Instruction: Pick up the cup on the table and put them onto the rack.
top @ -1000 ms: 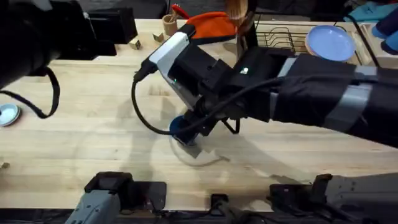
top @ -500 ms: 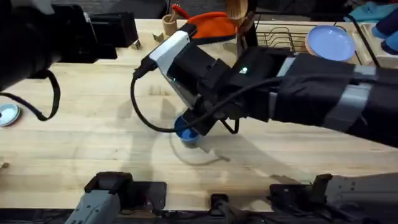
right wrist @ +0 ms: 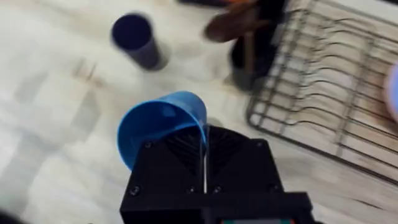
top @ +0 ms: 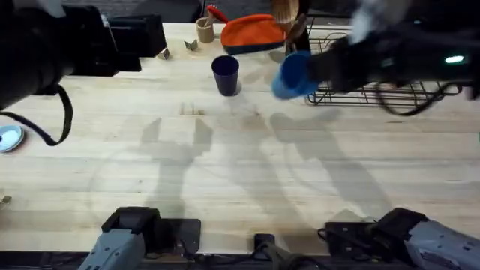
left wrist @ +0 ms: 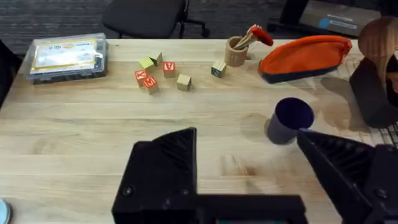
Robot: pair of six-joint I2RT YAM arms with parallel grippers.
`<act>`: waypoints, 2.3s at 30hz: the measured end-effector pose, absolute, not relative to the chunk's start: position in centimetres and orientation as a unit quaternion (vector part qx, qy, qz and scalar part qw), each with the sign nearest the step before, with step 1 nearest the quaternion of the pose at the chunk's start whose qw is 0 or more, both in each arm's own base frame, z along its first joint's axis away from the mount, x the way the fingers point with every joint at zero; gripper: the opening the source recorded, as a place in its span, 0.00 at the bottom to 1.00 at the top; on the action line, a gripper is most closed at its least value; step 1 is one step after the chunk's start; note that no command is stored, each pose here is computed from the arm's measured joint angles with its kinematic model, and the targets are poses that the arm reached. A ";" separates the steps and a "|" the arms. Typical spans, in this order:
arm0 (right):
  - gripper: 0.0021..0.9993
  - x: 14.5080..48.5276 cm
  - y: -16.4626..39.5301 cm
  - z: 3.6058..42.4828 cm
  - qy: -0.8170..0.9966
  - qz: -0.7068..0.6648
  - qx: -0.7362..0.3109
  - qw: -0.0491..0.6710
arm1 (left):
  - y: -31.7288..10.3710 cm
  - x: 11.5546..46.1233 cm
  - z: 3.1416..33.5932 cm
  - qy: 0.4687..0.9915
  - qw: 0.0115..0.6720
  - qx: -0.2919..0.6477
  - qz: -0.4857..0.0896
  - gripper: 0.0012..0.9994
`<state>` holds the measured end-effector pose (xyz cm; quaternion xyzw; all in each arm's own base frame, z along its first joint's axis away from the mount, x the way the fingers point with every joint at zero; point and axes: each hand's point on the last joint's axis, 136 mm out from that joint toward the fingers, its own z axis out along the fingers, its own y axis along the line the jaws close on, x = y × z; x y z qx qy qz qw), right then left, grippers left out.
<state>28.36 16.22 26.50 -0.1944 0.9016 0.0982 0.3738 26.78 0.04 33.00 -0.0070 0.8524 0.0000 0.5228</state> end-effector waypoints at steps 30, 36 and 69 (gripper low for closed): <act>0.03 37.5 2.7 24.5 0.920 0.007 0.012 0.393 | 0.0 26.9 33.2 0.851 0.526 -0.007 0.000 1.00; 0.03 38.7 2.8 21.1 0.936 0.003 0.012 0.351 | 0.0 26.9 33.2 0.851 0.526 -0.007 0.000 1.00; 0.23 39.7 2.9 13.8 0.965 0.006 0.062 0.255 | 0.0 26.9 33.2 0.851 0.526 -0.006 -0.001 1.00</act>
